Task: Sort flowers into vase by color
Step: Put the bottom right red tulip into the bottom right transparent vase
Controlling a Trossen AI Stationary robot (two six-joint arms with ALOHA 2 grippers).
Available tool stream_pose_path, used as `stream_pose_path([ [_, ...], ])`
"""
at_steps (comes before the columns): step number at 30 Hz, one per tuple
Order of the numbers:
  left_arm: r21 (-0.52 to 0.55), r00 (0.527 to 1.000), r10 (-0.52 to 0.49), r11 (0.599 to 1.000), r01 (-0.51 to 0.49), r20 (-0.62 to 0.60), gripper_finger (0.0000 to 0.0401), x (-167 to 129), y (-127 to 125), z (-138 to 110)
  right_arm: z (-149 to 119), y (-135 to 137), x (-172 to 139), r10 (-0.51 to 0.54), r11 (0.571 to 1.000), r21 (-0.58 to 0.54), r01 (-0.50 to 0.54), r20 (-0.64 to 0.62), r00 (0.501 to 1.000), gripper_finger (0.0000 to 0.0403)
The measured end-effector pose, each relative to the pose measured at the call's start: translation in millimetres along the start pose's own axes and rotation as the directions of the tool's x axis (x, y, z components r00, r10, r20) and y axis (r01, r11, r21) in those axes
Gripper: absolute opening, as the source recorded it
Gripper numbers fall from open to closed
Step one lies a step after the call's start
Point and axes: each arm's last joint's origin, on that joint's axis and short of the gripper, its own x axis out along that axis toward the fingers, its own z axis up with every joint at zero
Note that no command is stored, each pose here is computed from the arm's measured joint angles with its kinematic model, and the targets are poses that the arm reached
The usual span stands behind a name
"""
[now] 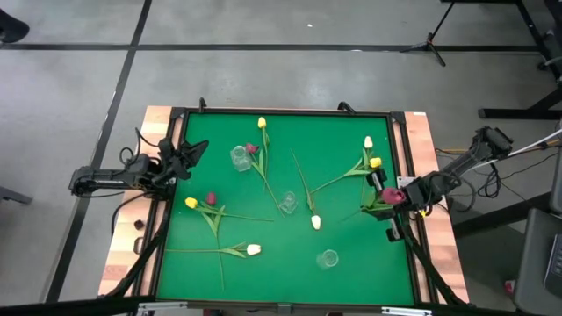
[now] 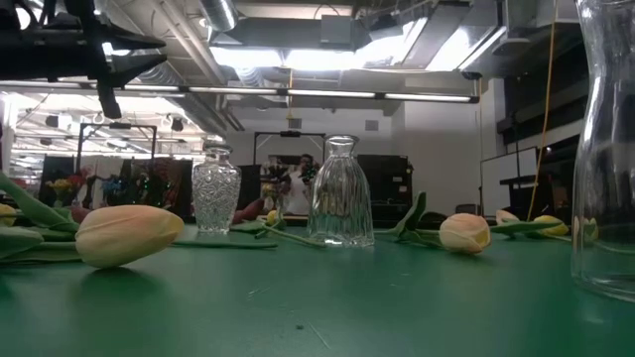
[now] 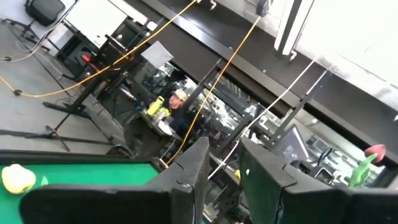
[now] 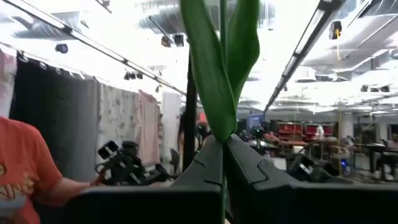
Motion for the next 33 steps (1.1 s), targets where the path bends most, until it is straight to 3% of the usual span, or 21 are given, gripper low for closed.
stream_pose_path([
  [6,-0.017,1.000,0.001,1.000,-0.001,0.000,0.0084,0.0,0.1,-0.1,-8.9,7.4,5.3,0.008,0.992,0.123,-0.016,0.064,0.998,0.0001],
  [12,-0.018,1.000,0.001,1.000,-0.001,-0.001,0.0084,0.0,0.1,-0.1,-14.7,29.8,9.0,-0.112,0.967,0.236,0.093,0.070,0.991,0.0001],
  [18,-0.018,1.000,0.002,1.000,-0.002,-0.001,0.0084,0.0,0.1,-0.2,-24.3,44.0,8.0,-0.224,0.942,0.270,0.200,0.062,0.973,0.0001],
  [33,-0.013,1.000,0.012,1.000,-0.012,-0.012,0.0084,0.0,1.1,-1.5,-54.3,57.0,18.3,-0.238,0.935,0.261,0.240,-0.039,0.970,0.0001],
])
